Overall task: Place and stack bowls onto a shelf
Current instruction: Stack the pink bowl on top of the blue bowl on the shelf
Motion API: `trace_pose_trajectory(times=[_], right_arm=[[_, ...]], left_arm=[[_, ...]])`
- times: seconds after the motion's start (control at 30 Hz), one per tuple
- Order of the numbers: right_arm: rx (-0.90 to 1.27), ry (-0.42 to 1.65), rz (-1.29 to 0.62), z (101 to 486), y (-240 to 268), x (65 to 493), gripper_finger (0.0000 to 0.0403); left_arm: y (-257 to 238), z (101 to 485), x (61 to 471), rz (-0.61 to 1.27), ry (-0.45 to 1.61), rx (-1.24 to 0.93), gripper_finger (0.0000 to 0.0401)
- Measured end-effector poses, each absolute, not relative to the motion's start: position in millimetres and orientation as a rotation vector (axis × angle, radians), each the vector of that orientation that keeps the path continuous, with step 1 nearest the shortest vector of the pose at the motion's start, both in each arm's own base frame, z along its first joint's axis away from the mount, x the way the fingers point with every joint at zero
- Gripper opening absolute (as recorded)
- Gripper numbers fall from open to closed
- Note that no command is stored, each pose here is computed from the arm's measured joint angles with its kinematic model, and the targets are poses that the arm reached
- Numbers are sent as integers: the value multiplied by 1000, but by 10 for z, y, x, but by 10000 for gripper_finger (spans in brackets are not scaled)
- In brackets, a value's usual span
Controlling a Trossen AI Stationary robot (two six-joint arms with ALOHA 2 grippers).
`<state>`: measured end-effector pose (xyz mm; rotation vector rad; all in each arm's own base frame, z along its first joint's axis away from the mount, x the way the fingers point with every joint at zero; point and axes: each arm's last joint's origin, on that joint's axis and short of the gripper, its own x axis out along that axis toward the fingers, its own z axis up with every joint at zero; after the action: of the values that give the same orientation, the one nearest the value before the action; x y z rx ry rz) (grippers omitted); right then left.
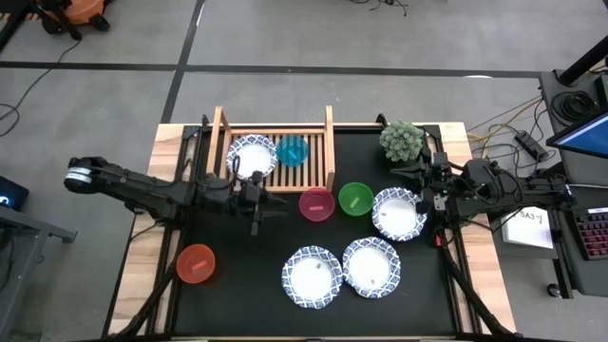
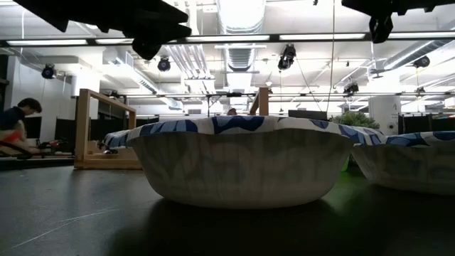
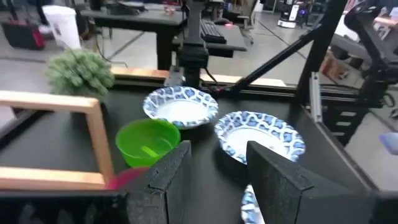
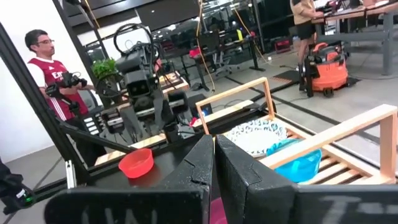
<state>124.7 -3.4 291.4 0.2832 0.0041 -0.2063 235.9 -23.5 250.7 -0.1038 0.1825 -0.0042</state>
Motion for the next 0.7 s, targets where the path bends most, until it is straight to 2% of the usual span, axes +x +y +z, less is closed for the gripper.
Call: trace_pose_trajectory(times=[0.7], right_arm=[[263,69,-215,2808,-32,1322,9]], left_arm=[[-327,2320,2581,-1,350,-184,140]])
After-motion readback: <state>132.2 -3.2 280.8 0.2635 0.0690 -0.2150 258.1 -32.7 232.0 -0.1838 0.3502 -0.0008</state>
